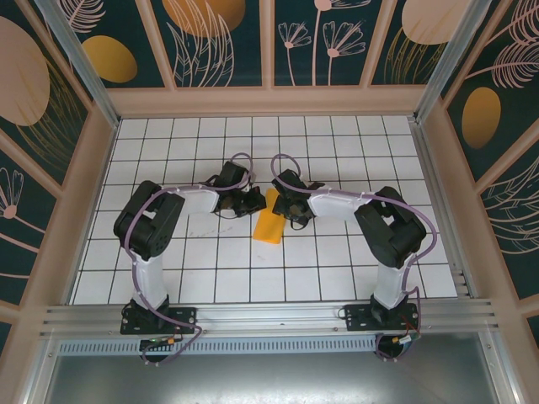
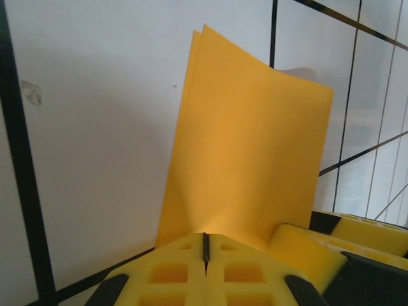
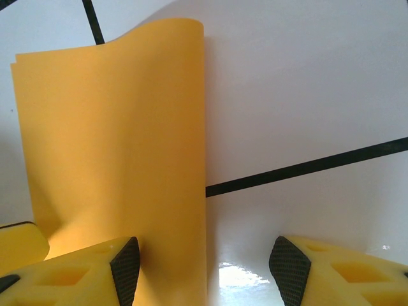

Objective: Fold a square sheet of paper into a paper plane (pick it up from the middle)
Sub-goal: Hold the square sheet of paper at the center of the table.

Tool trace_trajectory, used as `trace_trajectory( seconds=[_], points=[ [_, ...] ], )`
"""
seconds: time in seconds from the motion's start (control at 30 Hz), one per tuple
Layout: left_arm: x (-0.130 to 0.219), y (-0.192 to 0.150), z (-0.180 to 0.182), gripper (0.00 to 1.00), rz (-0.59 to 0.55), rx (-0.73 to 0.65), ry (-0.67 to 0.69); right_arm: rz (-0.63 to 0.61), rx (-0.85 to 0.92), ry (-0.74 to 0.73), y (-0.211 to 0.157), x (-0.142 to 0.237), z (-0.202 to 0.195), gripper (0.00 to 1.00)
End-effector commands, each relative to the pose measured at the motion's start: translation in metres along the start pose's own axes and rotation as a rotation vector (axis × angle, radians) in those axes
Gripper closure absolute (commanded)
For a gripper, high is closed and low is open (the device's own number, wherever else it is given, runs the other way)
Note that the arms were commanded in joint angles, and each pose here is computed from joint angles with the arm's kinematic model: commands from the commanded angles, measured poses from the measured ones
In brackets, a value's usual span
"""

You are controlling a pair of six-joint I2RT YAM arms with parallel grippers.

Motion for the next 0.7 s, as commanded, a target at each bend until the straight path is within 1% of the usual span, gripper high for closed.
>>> trace_trajectory(
  seconds=[0.0, 0.17, 0.27, 0.4, 0.5, 0.53, 0.57, 0.6, 0.67],
  points=[
    [-0.01, -0.004, 0.005, 1.0, 0.031, -0.015, 0.057, 0.116, 0.021, -0.198, -0.028, -0.026, -0.038, 0.38],
    [-0.014, -0.008, 0.019, 1.0, 0.035, -0.005, 0.127, 0.113, 0.022, -0.182, -0.025, -0.024, -0.034, 0.37],
    [-0.017, -0.009, 0.025, 1.0, 0.041, 0.0, 0.15, 0.091, 0.03, -0.121, -0.017, -0.017, -0.023, 0.35],
    [-0.018, -0.011, 0.031, 1.0, 0.039, 0.005, 0.183, -0.014, 0.026, -0.001, 0.008, 0.019, -0.007, 0.34],
    [-0.018, -0.012, 0.033, 1.0, 0.043, 0.006, 0.186, -0.095, 0.0, 0.121, 0.02, 0.049, -0.004, 0.33],
    [-0.019, -0.012, 0.033, 1.0, 0.046, 0.003, 0.184, -0.099, -0.015, 0.174, 0.019, 0.054, -0.007, 0.35],
    [-0.019, -0.012, 0.033, 1.0, 0.048, 0.003, 0.183, -0.109, -0.033, 0.233, 0.019, 0.057, -0.009, 0.41],
    [-0.019, -0.012, 0.032, 1.0, 0.046, 0.001, 0.183, -0.106, -0.039, 0.308, 0.015, 0.06, -0.009, 0.51],
    [-0.019, -0.012, 0.033, 1.0, 0.045, 0.001, 0.182, -0.101, -0.038, 0.511, 0.006, 0.064, -0.004, 0.68]
  ],
)
Point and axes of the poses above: each hand's point on the last joint's axis, 136 mm out from that joint toward the fingers, its own x axis back along the fingers, its own z axis along the line the jaws close on, y = z × x, the point moved 9 cm from there along x, back along the fingers, and after that the axes turned 7 degrees about x, right-handed, at the moved point
